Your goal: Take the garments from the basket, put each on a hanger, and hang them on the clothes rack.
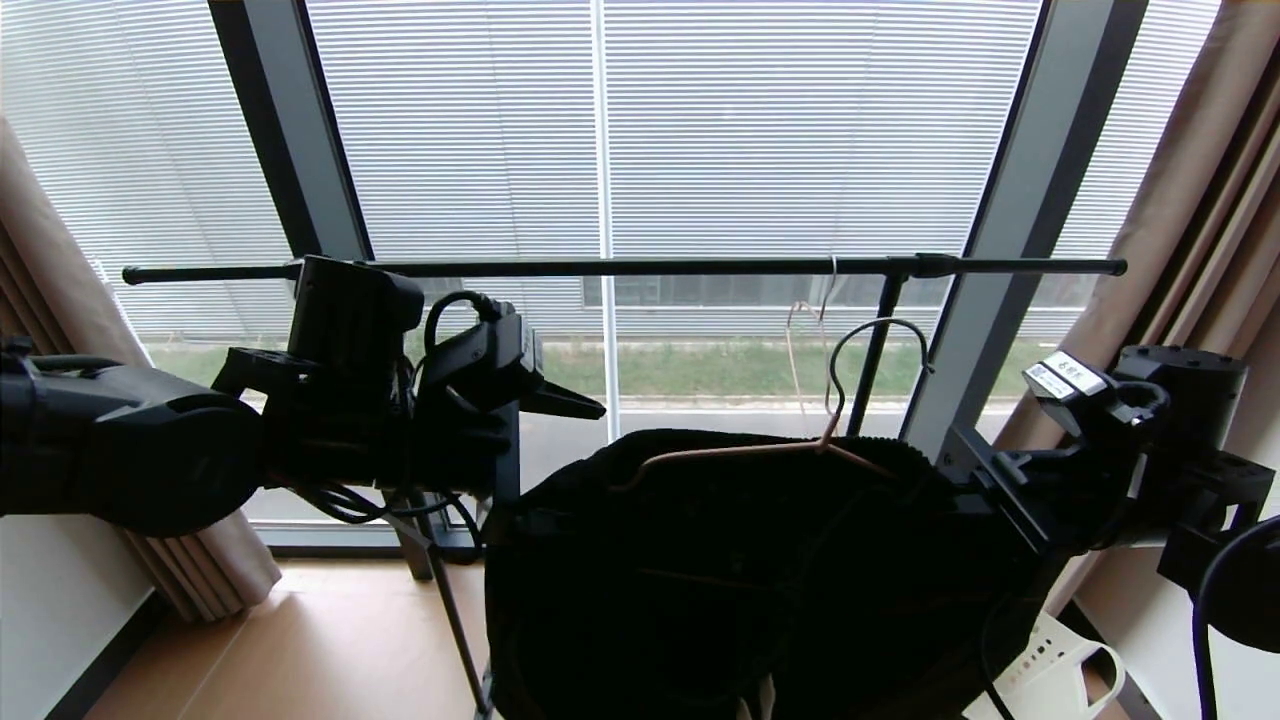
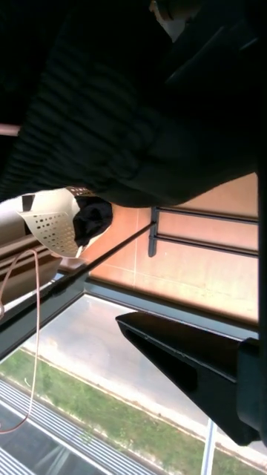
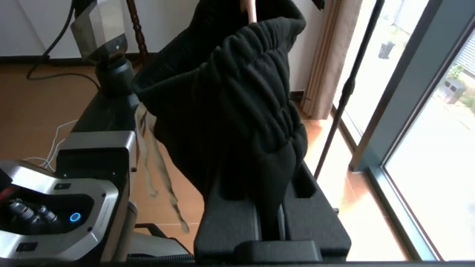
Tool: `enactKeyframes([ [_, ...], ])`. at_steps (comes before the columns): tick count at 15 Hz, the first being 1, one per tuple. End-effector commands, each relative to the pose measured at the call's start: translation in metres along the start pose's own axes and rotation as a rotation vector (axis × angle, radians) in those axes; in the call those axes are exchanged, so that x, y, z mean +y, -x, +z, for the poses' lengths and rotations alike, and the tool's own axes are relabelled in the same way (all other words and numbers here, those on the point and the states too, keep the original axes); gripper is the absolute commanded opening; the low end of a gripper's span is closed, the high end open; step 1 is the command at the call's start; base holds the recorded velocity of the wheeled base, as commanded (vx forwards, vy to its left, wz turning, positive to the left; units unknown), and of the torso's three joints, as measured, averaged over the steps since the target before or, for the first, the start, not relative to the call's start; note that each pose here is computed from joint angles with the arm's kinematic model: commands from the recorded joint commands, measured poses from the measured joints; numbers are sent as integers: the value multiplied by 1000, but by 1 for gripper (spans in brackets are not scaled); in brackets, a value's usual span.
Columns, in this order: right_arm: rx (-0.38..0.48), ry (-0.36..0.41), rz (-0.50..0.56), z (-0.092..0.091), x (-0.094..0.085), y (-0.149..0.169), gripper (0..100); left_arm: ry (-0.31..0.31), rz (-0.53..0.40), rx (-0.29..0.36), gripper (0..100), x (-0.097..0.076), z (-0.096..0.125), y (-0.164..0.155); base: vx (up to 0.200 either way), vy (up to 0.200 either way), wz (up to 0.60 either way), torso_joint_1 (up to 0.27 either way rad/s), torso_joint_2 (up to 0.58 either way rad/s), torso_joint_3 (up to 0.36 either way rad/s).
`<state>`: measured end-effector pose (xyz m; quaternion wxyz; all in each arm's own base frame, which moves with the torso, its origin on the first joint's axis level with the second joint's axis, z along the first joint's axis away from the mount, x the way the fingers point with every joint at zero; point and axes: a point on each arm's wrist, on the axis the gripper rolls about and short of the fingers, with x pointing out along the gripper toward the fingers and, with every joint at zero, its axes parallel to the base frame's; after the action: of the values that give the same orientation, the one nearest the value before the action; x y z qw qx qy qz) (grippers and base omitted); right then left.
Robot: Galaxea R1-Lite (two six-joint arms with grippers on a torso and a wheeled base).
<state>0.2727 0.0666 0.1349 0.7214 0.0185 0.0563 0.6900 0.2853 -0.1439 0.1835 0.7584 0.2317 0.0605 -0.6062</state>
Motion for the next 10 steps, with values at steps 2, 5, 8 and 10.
enactKeyframes([
  [2, 5, -5, 17, -1, 2, -7, 0, 18, -23, -6, 100, -2, 3, -9, 0, 0, 0, 0, 0, 0],
  [5, 13, -6, 12, -2, 2, -14, 0, 18, -30, 0, 100, -3, 4, -16, 0, 0, 0, 0, 0, 0],
  [8, 23, -9, -13, -2, 4, -20, 0, 27, -39, 12, 100, -1, 0, -25, 0, 0, 0, 0, 0, 0],
  [10, 22, -4, -10, -1, 5, -20, 0, 34, -44, 18, 100, -1, -3, -27, 0, 0, 0, 0, 0, 0],
])
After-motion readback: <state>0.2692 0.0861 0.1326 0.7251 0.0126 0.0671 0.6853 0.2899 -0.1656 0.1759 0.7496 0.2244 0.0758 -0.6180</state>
